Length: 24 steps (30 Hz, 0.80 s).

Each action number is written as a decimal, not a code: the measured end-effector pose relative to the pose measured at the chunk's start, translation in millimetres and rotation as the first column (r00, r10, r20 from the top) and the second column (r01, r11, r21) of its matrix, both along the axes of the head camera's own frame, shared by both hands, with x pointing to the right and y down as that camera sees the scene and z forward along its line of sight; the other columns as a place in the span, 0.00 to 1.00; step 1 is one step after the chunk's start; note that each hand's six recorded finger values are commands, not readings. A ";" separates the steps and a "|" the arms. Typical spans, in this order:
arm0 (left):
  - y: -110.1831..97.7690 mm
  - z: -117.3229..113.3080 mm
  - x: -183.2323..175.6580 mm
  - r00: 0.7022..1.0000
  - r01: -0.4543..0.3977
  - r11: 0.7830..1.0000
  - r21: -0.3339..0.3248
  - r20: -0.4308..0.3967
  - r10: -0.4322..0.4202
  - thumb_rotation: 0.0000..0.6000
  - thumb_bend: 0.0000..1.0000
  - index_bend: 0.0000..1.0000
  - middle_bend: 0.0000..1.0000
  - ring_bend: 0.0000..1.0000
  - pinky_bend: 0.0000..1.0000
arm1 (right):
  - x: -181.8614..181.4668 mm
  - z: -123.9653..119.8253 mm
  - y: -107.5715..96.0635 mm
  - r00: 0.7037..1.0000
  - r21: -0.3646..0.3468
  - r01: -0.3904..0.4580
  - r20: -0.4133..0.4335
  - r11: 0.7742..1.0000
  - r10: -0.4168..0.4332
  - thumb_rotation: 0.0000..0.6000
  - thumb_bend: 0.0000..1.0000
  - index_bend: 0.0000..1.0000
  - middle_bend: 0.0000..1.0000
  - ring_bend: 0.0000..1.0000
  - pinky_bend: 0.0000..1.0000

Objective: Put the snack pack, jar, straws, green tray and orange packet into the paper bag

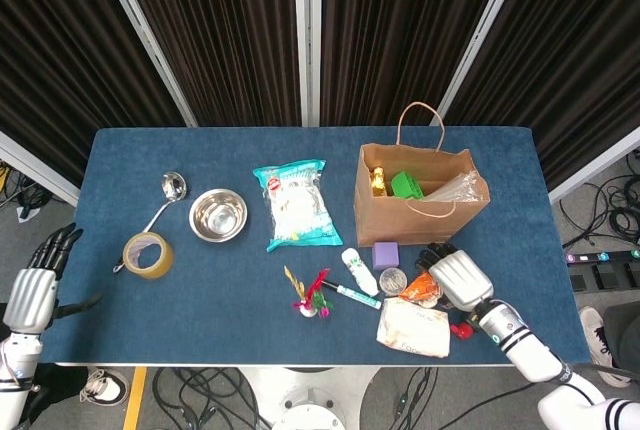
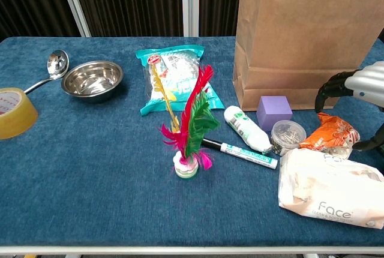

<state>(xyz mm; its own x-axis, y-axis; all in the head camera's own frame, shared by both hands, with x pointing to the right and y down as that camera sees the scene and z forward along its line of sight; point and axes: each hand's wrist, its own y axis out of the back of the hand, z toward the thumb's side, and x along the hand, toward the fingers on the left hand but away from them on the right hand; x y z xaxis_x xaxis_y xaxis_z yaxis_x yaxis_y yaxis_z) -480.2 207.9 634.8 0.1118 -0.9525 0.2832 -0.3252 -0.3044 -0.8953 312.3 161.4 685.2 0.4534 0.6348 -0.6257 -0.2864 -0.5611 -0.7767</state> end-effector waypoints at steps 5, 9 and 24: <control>0.0 -1.4 -1.5 1.000 0.004 1.000 0.005 -0.002 -0.004 1.00 0.06 0.11 0.14 0.01 0.16 | -3.0 9.6 1.7 1.000 -0.024 0.011 -0.013 1.000 -0.011 1.00 0.00 0.32 0.26 0.17 0.29; -0.7 -1.9 -1.8 1.000 0.005 1.000 0.010 -0.006 -0.005 1.00 0.06 0.11 0.14 0.01 0.16 | -3.9 16.0 3.2 1.000 -0.041 0.014 -0.026 0.999 -0.015 1.00 0.00 0.32 0.26 0.17 0.29; -1.3 -3.1 -0.9 1.000 0.004 1.000 0.017 -0.026 -0.003 1.00 0.06 0.11 0.14 0.01 0.16 | 0.0 22.8 9.1 0.999 -0.047 -0.001 -0.049 0.999 -0.001 1.00 0.17 0.63 0.51 0.44 0.57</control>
<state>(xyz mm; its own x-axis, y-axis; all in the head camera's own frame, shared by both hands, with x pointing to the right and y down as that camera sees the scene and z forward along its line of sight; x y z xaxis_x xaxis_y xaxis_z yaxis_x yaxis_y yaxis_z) -481.1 206.6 631.7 0.1154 -0.9575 0.2645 -0.3492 -0.2884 -0.8916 312.3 170.6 708.0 0.4213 0.6043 -0.6763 -0.3234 -0.5965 -0.7345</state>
